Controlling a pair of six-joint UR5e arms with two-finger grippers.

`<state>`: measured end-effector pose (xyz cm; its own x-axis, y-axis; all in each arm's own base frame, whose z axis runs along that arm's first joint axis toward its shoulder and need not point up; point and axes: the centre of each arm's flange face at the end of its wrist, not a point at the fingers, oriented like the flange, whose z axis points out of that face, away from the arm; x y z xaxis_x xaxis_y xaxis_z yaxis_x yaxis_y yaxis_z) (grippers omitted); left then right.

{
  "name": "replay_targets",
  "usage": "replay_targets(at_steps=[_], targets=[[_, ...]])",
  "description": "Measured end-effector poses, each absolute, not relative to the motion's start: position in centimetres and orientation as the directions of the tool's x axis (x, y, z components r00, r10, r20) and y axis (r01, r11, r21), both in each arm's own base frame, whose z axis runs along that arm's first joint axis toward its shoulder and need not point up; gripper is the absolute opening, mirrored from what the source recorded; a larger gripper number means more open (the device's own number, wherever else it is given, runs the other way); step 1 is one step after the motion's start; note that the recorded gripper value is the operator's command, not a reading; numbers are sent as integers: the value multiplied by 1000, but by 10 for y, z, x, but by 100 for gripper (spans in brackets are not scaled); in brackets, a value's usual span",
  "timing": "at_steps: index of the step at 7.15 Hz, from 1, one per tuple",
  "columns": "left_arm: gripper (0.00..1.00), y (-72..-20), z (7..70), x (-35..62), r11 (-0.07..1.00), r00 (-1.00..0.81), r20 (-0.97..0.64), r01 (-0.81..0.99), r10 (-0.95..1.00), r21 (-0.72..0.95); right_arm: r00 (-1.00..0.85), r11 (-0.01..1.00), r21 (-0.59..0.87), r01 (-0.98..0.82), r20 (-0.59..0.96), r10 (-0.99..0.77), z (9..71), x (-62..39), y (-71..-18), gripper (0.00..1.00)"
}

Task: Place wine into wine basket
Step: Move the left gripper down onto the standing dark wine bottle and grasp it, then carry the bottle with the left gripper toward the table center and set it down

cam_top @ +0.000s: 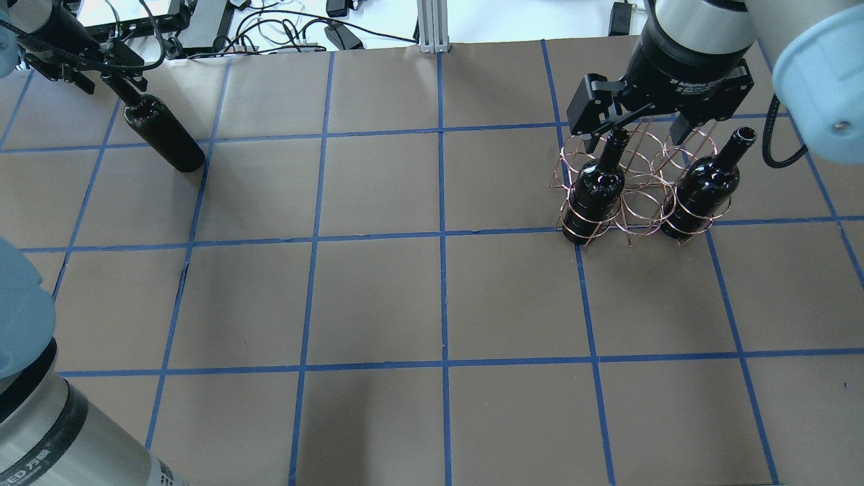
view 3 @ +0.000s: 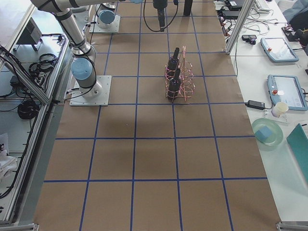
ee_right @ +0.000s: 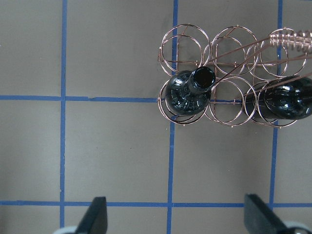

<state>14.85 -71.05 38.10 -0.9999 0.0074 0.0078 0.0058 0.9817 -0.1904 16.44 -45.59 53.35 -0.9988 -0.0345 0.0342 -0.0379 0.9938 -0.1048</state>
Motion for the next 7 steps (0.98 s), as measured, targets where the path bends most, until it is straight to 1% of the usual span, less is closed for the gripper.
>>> replay_targets(at_steps=[1,2,3,4,5,6,7], targets=[[83,-717,375,150,981,-1000,15,5,8,-192,-999,994,-105,-37,32,-34,533,165,-456,100],[79,-720,373,152,981,-1000,17,5,9,-193,-999,994,-105,-35,30,-32,533,165,-456,100],[43,-722,372,152,981,-1000,17,6,10,-195,-999,994,-104,-34,29,-31,533,165,-456,100],[34,-722,373,152,981,-1000,18,7,11,-195,-999,994,-104,-34,28,-31,533,165,-456,100],[15,-722,372,152,982,-1000,21,7,11,-190,-999,994,-104,-34,28,-32,533,165,-456,100],[0,-721,370,152,983,-1000,25,6,11,-184,-999,994,-102,-35,28,-32,532,165,-456,100],[0,-720,368,151,984,-1000,27,6,11,-177,-999,994,-101,-35,28,-32,531,165,-456,100]])
